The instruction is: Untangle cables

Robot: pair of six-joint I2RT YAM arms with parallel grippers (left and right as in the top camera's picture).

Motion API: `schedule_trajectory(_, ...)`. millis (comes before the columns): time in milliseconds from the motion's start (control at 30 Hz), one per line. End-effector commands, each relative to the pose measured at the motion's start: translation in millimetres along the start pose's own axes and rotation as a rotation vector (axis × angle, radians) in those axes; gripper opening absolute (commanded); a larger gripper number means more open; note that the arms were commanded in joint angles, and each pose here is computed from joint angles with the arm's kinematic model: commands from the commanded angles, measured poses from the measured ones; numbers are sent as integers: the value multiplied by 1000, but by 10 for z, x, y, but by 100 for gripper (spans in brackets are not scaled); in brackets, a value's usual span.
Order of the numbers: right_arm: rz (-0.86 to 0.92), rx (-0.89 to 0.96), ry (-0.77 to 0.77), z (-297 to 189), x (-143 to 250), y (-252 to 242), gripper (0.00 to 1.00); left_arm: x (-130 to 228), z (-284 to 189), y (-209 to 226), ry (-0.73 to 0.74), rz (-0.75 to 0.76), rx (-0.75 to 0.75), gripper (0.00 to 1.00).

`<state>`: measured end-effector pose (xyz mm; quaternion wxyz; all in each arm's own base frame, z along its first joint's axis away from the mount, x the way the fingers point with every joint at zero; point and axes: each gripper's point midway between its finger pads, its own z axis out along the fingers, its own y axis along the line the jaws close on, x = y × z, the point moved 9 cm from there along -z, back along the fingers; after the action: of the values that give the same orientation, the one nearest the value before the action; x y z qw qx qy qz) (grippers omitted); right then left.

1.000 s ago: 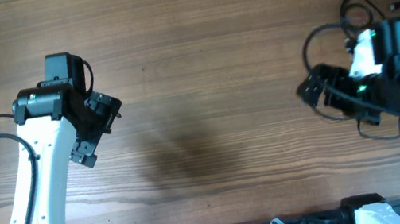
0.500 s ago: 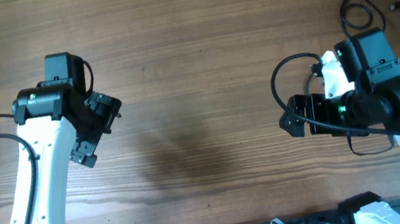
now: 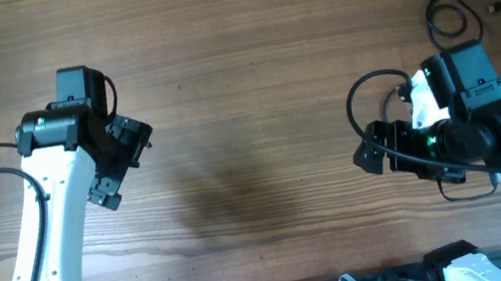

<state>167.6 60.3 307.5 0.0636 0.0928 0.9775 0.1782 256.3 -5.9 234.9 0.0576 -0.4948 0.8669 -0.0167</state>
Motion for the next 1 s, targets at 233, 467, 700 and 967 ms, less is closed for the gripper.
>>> schedule_trajectory(233,-92,59,-149,7,-216,8,100,-3,9,-5,-10,2,-9,100)
schedule_trajectory(467,-314,23,-337,-157,-331,104,100,-3,9,-5,-10,2,-9,100)
schedule_trajectory(700,-457,19,-501,-102,-248,26,100,-3,9,-5,-10,2,-9,100)
schedule_trajectory(967,-546,22,-770,374,-179,-224,100,-3,9,-5,-10,2,-9,100)
